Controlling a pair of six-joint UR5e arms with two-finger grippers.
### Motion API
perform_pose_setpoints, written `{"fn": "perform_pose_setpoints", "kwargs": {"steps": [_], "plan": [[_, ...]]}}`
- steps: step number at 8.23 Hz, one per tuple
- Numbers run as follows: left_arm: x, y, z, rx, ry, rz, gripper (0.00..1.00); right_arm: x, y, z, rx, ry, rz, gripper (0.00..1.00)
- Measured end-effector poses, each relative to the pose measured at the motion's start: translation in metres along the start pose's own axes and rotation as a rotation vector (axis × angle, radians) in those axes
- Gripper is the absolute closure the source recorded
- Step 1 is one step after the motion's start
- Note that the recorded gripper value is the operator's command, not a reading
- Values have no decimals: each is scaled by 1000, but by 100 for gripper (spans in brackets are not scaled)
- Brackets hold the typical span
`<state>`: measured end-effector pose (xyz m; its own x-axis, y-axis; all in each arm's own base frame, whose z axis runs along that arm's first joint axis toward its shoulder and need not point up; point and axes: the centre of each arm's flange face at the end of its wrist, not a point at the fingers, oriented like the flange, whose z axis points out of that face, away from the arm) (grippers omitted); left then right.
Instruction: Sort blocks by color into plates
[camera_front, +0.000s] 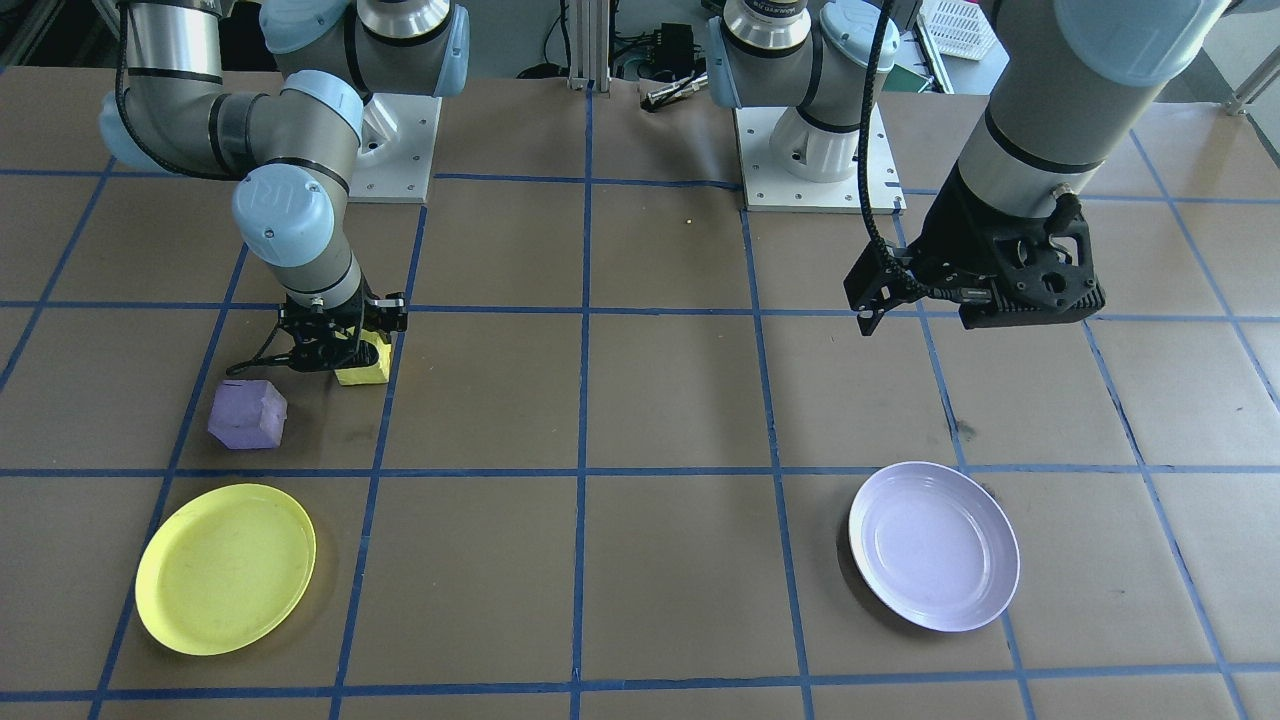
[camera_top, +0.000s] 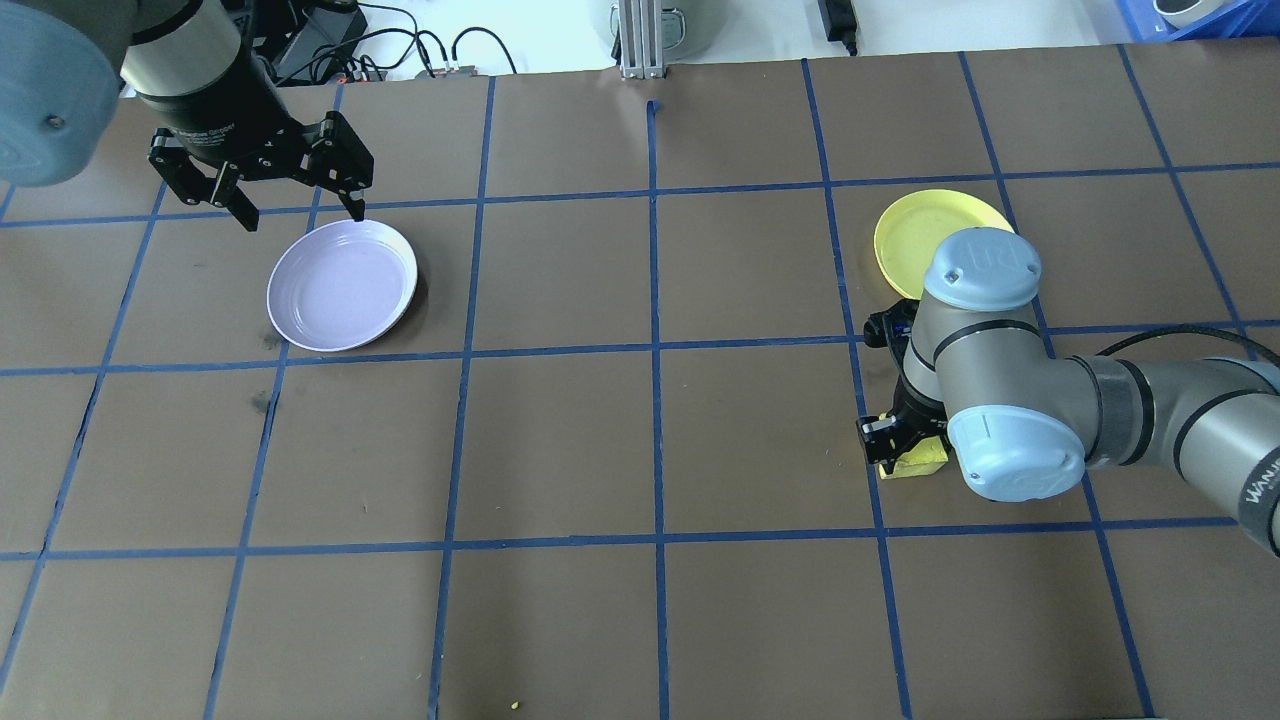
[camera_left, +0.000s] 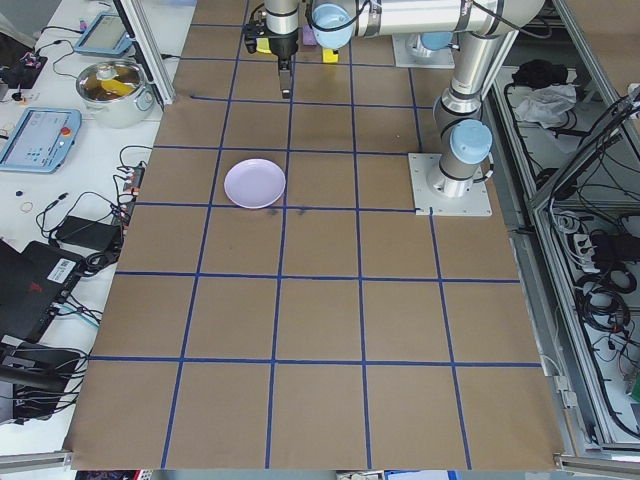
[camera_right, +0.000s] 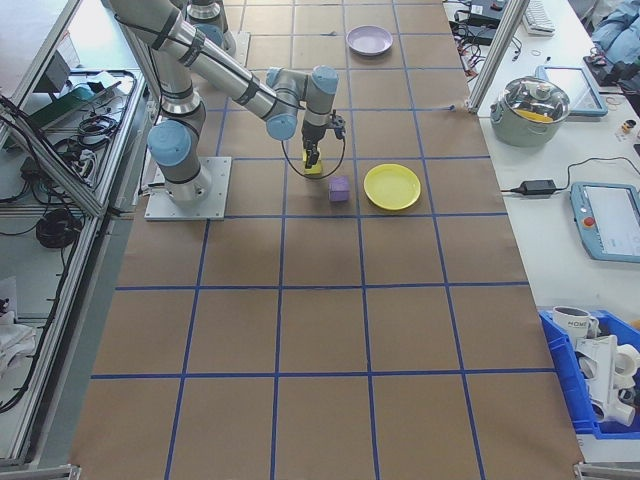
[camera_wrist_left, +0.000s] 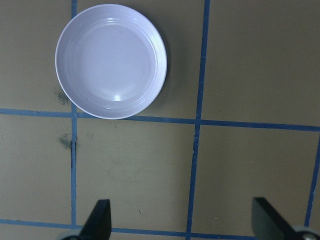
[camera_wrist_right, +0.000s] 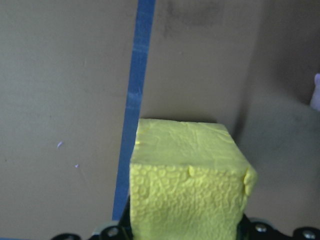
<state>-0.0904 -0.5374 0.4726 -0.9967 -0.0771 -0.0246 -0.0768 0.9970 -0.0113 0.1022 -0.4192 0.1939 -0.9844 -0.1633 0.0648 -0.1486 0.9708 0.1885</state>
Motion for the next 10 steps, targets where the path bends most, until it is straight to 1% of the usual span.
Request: {"fn": "perform_pose_setpoints", "kwargs": {"steps": [1,3,4,5,6,7,8,9,10], "plan": [[0,-1,0,0,1,-1,0,3,-9,-11,18,7,6,97],[-1,-1,0,0,1,-1,0,15,-42,-58,74,14,17,95],[-1,-1,0,1,1,-2,0,24,-68,-80,99,17,22,92],[-1,-1,0,2,1,-2,0,38,-100,-94,117,21,32,90],[-1,-1,-1,2,1,-2,0,68,-136,-102,135,17,58,84],[-1,0,-1,3,1,-2,0,105,-166,-101,139,4,84,83],[-1,0,-2,4,1,-2,0,131,-188,-92,142,-18,102,41],[-1,0,-2,5,1,-2,0,145,-205,-80,158,-29,114,0],[-1,0,-2,5,1,-2,0,151,-215,-69,169,-33,119,0]]}}
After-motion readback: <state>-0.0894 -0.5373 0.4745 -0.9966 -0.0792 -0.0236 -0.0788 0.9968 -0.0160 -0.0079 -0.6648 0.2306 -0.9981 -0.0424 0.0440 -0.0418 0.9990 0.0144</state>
